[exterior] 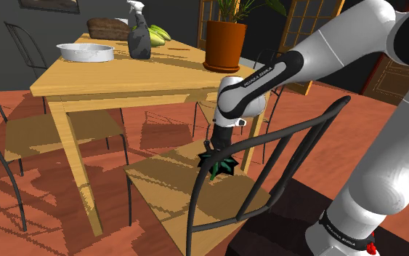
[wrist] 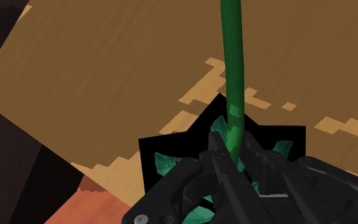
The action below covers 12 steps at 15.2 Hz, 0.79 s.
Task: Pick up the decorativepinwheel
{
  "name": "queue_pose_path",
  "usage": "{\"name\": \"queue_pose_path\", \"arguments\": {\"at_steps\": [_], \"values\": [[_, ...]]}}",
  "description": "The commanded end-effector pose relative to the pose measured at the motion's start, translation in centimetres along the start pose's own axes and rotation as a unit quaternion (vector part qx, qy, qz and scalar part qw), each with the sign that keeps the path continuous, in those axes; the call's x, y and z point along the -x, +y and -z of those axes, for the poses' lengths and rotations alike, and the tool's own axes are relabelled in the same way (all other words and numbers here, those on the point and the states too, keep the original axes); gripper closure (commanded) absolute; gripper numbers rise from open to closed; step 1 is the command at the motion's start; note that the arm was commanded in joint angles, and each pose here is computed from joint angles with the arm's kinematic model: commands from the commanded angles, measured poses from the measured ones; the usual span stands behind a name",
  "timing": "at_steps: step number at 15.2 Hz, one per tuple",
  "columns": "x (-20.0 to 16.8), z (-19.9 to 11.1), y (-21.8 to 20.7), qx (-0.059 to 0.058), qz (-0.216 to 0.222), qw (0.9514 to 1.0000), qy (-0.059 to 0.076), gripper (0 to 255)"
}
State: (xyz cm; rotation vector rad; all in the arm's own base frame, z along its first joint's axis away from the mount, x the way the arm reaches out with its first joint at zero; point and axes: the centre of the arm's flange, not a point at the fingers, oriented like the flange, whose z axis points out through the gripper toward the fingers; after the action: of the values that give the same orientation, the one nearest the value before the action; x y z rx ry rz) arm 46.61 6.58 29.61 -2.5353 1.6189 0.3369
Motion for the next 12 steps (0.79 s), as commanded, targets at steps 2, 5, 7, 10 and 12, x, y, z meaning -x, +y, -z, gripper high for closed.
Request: {"name": "queue_pose_path", "arguments": {"at_steps": [2, 5, 7, 10, 12], "values": [[0.4, 1.4, 0.0, 0.000, 0.000, 1.0000, 0.000, 255], [0.8, 3.0, 0.0, 0.000, 0.000, 1.0000, 0.000, 255], [1.0, 4.0, 0.0, 0.000, 0.000, 1.0000, 0.000, 255], [1.4, 5.5, 0.1, 0.000, 0.000, 1.0000, 0.000, 255], [1.7, 6.5, 0.1, 0.000, 0.000, 1.0000, 0.000, 255]]}}
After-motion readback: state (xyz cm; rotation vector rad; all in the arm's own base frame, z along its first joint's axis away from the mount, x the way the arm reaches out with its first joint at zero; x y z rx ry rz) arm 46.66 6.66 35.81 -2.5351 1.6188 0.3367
